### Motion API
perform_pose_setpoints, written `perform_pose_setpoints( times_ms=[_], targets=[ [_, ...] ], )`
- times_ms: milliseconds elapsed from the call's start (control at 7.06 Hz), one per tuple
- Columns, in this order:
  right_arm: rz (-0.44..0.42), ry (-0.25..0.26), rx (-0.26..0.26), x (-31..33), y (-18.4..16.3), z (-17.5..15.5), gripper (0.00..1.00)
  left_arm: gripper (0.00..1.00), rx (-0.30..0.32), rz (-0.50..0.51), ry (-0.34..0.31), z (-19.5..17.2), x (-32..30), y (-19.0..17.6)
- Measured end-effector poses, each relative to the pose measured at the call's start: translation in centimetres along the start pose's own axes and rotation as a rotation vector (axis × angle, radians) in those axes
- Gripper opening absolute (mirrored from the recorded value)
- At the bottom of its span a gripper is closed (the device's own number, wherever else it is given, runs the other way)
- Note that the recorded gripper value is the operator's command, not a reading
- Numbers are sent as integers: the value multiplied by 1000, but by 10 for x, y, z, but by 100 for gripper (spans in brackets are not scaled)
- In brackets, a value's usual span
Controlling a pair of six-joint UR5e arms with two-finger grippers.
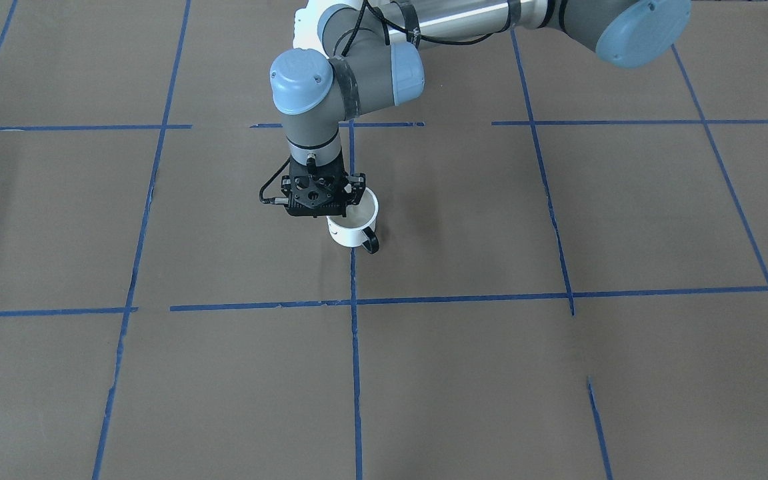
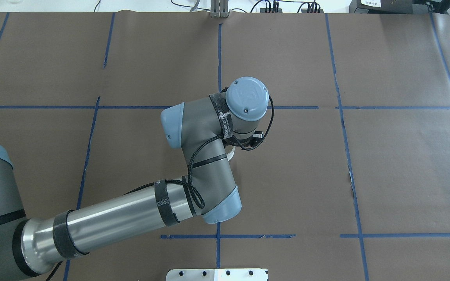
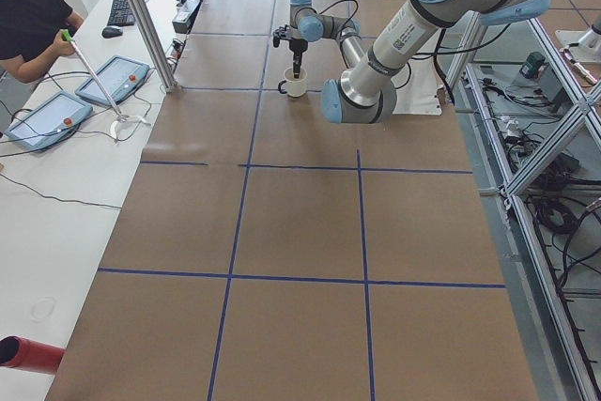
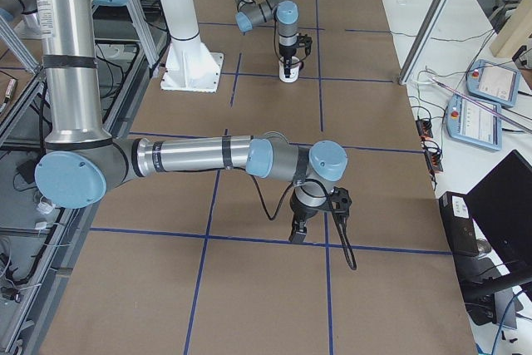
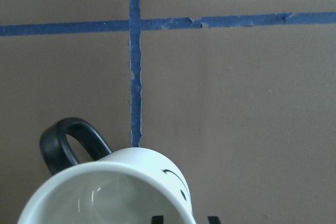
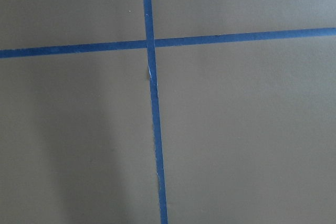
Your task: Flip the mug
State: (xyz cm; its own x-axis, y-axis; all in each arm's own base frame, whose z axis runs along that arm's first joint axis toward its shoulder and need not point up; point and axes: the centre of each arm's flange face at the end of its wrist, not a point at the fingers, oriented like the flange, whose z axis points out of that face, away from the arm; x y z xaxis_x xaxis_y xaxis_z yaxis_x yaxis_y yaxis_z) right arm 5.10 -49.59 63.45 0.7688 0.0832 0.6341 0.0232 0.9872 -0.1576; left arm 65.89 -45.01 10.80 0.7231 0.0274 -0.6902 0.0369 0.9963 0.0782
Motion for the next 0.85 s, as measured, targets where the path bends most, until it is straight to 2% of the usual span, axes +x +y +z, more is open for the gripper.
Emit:
perform_pose_setpoints(
  times_ms=[283,566,708,850],
  targets=[
    [0,0,0,0,0,0,100,100,23,-1,40,-32,0,-3],
    [0,0,0,0,0,0,100,100,70,-22,82,-92,-18,-20],
    [0,0,0,0,0,0,100,100,94,-18,103,-118,-40,-29],
    [0,0,0,0,0,0,100,100,116,31,118,-136,-74,-36]
  ],
)
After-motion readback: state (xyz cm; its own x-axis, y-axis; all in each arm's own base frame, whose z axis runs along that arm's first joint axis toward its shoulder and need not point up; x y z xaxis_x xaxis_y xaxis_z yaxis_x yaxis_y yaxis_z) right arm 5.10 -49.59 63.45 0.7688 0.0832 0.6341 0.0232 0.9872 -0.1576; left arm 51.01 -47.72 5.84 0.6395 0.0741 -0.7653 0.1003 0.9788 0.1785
